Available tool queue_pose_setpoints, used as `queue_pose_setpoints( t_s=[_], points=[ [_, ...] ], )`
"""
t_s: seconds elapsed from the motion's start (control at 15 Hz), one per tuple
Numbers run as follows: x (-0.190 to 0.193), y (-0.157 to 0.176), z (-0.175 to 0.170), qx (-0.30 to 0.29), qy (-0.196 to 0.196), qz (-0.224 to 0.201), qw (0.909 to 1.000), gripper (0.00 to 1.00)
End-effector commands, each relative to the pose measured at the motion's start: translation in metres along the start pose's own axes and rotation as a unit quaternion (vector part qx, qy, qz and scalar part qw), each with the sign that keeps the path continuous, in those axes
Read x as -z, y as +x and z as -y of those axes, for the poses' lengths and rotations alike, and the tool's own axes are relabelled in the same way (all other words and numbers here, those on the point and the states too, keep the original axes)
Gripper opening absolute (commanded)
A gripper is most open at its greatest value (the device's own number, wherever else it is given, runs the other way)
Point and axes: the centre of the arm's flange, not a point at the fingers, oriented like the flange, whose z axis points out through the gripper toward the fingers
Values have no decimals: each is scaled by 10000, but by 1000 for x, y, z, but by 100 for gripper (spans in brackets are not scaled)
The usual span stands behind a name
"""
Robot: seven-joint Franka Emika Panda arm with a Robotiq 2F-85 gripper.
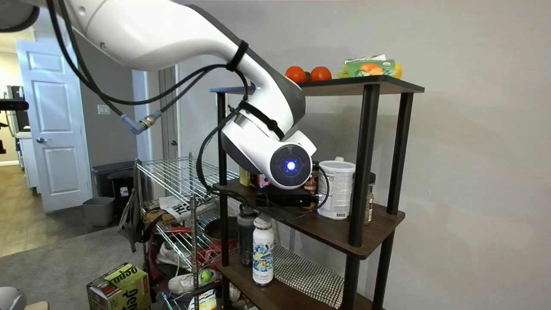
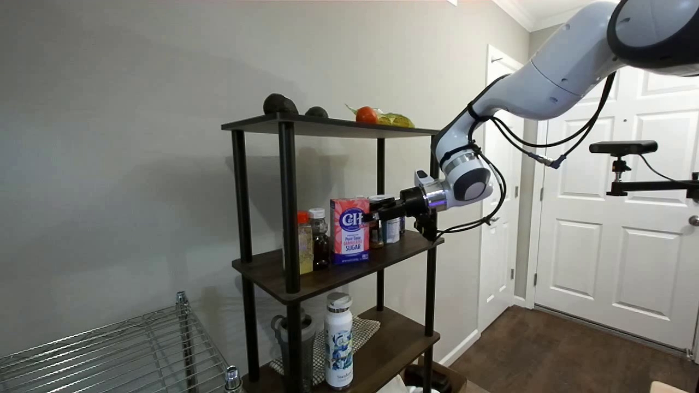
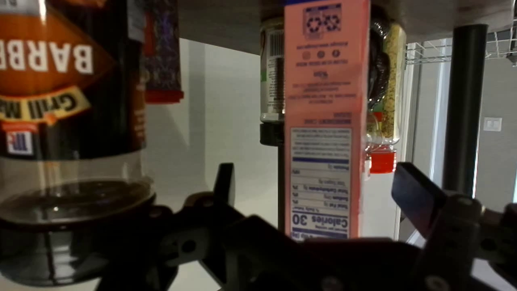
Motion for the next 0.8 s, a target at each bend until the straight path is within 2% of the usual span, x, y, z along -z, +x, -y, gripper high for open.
queue_pose_setpoints(
  t_s=[0.0, 0.73],
  points=[
    [-2, 0, 1, 84, -18, -77, 9999, 100],
    [-22, 5, 16, 133, 234, -115, 9996, 100]
  ],
)
